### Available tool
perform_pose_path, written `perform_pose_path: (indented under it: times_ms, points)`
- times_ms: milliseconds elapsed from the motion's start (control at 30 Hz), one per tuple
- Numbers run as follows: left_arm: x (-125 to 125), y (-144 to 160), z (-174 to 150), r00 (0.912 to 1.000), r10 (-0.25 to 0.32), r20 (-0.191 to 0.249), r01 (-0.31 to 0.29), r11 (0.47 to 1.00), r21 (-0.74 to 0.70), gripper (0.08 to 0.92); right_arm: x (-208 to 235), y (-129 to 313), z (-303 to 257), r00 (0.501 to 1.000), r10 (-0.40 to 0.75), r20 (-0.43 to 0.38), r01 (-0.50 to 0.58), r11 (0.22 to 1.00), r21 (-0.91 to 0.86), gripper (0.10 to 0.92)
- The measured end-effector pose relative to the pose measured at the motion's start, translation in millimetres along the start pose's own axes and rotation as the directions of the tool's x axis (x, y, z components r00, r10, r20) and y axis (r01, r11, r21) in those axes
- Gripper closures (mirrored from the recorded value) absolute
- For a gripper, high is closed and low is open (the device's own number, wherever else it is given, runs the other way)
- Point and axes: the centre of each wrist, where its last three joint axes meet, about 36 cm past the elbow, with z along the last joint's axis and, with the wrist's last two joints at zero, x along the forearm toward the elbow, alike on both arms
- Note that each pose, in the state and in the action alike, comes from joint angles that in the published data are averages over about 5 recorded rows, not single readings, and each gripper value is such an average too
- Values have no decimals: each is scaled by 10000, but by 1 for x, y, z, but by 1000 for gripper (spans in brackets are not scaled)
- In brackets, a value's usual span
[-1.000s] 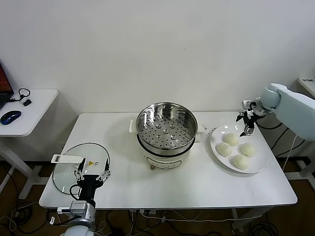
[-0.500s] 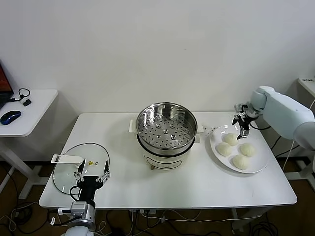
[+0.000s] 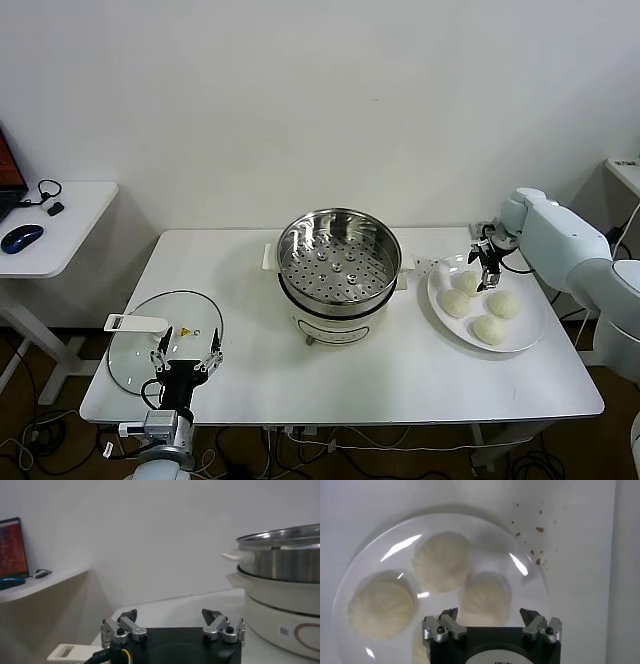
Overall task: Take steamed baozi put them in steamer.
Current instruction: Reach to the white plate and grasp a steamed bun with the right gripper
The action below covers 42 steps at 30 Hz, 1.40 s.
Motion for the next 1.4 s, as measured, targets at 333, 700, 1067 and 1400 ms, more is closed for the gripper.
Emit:
perform_pose_path:
  times_ms: [333, 700, 1067, 1400]
  points:
    - [-1, -1, 2, 10000, 26, -8, -26, 10000, -4, 177, -13, 4, 2, 9999, 58, 89, -57, 9998, -166, 200]
    - [-2, -1, 5, 10000, 22, -10, -22, 10000, -10, 177, -18, 6, 3, 9996, 241, 177, -236, 9993, -305, 200]
    - [-2, 0, 5, 10000, 1, -4, -1, 10000, 3, 177, -23, 7, 0, 9994, 302, 189, -295, 9988, -388, 200]
    - [-3, 0, 5, 10000, -29, 20, 29, 10000, 43, 177, -25, 7, -1, 9992, 354, 158, -348, 9986, -398, 265]
